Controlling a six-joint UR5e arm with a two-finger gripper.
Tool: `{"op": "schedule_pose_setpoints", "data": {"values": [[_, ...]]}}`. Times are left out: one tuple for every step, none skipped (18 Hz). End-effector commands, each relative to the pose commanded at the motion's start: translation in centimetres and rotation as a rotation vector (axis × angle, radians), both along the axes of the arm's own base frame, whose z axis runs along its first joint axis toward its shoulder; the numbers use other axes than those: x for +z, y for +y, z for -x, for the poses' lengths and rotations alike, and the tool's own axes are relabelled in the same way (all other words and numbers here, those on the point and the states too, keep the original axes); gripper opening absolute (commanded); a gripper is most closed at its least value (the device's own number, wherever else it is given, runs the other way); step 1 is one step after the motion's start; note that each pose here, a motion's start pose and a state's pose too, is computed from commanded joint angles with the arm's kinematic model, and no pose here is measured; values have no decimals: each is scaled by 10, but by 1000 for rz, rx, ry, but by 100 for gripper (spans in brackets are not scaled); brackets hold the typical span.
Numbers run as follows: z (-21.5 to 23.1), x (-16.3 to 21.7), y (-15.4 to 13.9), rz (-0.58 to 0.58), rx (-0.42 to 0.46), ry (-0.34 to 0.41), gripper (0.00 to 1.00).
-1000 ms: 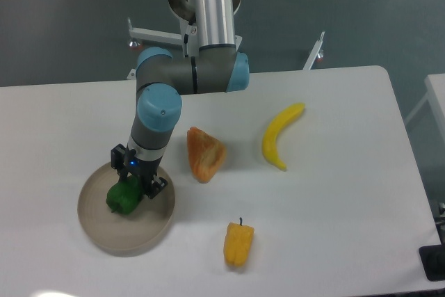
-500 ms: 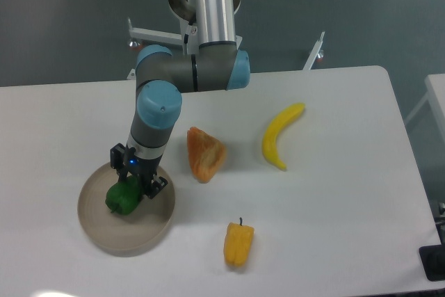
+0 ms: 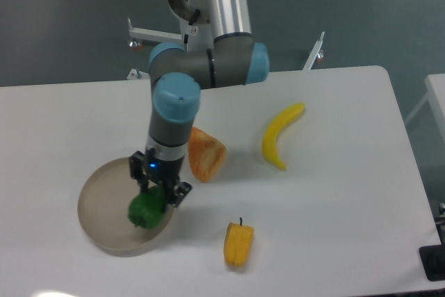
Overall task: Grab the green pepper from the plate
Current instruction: 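Lift the green pepper off the plate and carry it away from the plate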
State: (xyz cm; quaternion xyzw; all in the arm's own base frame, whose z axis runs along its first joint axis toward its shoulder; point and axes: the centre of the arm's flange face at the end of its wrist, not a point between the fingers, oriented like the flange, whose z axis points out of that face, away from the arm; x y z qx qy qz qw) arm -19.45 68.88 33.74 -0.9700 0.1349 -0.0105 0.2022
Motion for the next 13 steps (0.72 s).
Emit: {"op": "schedule_pose_setpoints", "data": {"values": [[13, 4, -3, -7, 2, 10, 29], [26, 8, -6, -12, 6, 21, 29], [38, 12, -8, -21, 11, 30, 29], [50, 17, -11, -28, 16, 40, 29], [62, 20, -14, -33, 21, 49, 29], [74, 22, -19, -35, 24, 59, 29], [86, 27, -26, -42, 23, 73, 29], [96, 29, -31, -42, 18, 85, 29], [107, 29, -37, -39, 17, 90, 29], [122, 29, -44, -35, 25, 95, 29], [134, 32, -51, -35, 27, 104, 29], [139, 32, -56, -33, 21, 111, 29], [142, 29, -58, -23, 17, 119, 29]]}}
